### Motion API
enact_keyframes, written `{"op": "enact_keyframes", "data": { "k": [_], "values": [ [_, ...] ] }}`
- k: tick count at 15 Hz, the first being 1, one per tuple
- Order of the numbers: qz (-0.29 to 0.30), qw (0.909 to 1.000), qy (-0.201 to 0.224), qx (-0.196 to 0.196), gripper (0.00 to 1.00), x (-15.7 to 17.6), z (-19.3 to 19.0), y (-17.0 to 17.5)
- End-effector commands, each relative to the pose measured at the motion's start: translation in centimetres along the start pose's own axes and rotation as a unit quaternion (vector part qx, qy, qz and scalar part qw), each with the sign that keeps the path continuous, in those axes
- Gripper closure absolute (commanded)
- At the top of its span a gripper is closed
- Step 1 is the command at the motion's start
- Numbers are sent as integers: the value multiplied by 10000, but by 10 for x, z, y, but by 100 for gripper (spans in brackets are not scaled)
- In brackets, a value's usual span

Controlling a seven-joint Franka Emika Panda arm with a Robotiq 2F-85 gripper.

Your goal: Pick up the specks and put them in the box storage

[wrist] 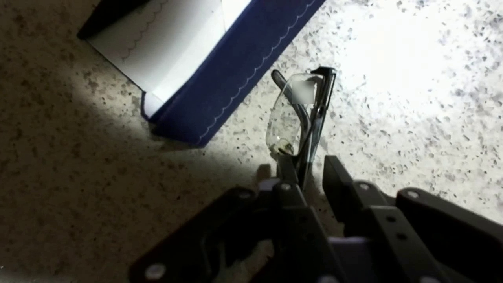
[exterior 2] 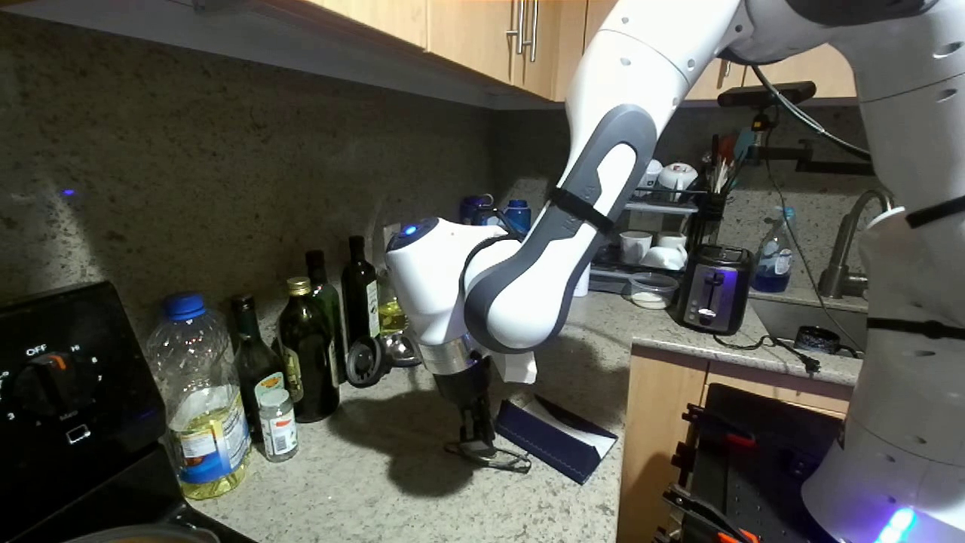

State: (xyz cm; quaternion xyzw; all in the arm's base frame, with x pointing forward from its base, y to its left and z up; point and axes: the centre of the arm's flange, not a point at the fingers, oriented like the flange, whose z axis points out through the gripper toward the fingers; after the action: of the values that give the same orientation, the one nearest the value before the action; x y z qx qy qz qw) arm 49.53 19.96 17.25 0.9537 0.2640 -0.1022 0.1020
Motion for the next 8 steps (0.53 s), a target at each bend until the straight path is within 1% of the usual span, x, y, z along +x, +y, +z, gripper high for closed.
{"op": "enact_keyframes", "data": {
  "k": [1,3,4,5,6,7,8],
  "values": [
    [-40,9999,-30,108,73,2,-3,7],
    [-24,9999,-32,112,75,2,-1,6],
    [-24,9999,-37,116,81,2,-1,7],
    [-23,9999,-43,119,91,2,0,7],
    [-23,9999,-47,124,98,2,1,7],
    [-25,9999,-56,127,100,2,2,7],
    [-27,9999,-62,132,100,2,3,6]
  ]
}}
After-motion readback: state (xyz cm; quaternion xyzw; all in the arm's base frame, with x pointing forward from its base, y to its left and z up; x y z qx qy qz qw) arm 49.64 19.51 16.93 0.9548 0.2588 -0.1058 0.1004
